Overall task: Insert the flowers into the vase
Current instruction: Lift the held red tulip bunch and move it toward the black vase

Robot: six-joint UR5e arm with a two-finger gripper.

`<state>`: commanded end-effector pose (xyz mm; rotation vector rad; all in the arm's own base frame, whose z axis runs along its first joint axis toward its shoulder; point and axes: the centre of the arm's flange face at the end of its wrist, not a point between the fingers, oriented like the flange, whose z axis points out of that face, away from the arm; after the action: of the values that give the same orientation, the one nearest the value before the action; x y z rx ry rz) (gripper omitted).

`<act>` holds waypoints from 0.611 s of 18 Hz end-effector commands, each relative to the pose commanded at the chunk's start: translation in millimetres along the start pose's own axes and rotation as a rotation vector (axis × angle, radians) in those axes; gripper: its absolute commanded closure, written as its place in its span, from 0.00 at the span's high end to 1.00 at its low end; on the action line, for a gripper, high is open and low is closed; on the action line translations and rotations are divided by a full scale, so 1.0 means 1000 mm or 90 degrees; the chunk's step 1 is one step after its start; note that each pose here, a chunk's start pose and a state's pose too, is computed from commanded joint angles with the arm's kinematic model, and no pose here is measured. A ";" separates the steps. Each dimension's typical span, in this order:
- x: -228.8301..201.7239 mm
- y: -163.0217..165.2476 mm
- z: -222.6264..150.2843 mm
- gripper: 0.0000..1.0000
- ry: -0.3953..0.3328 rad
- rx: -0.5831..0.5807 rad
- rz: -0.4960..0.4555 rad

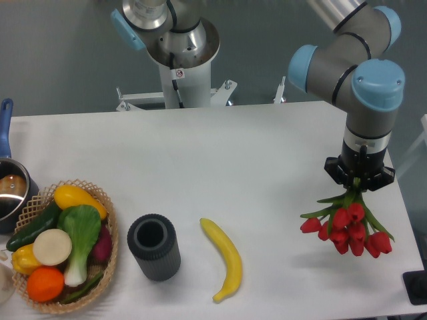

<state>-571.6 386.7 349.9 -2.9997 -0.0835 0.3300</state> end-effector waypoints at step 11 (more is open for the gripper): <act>0.031 -0.065 -0.033 0.00 0.014 0.166 -0.018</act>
<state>-536.5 449.0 383.7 -2.7414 -0.0736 0.2802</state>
